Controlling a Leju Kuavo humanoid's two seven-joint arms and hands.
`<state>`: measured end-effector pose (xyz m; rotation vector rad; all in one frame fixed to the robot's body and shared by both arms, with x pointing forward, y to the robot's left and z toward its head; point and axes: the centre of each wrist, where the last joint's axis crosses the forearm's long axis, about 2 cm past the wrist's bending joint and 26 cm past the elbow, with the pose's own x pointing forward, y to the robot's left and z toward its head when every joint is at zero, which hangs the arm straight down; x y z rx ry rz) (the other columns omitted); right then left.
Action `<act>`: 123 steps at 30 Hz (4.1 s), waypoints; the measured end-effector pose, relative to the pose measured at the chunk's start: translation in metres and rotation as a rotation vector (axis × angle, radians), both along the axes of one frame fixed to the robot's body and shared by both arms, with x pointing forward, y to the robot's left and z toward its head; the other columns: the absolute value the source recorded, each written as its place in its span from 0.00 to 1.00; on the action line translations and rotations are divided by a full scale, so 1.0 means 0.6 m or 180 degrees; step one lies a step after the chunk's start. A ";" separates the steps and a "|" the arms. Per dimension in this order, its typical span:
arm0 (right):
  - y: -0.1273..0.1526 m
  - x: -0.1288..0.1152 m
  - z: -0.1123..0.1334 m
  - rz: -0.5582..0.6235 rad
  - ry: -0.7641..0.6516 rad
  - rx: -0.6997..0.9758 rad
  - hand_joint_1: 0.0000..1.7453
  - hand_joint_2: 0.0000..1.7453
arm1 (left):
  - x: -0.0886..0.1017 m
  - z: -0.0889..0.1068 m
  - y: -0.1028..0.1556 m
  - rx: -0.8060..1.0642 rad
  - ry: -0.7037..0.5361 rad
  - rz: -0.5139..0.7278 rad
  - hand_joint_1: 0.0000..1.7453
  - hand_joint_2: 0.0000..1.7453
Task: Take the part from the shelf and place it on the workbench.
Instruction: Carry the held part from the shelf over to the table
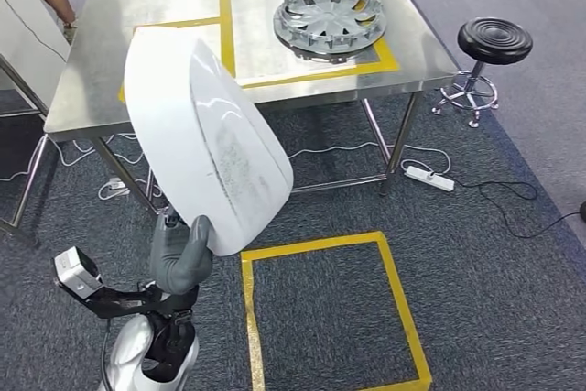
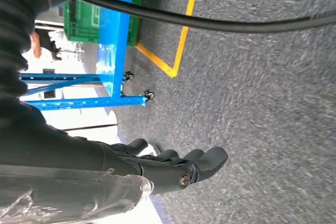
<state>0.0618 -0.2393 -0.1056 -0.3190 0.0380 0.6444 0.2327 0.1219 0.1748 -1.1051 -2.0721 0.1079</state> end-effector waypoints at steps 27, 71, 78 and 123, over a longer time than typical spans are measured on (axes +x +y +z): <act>0.001 -0.004 -0.001 -0.0028 0.0011 0.0116 0.00 1.00 | -0.004 0.009 -0.015 0.0166 -0.0623 0.0090 1.00 1.00; -0.004 -0.004 -0.001 -0.0030 0.0003 0.0140 0.00 1.00 | -0.005 0.012 -0.026 0.0246 -0.0745 0.0060 1.00 1.00; -0.005 -0.004 -0.001 -0.0071 -0.0086 0.0224 0.00 1.00 | -0.004 0.010 -0.023 0.0329 -0.0699 0.0288 1.00 1.00; -0.007 -0.003 -0.001 -0.0016 -0.0126 0.0185 0.00 1.00 | 0.000 0.015 -0.019 0.0209 -0.0774 0.0102 1.00 1.00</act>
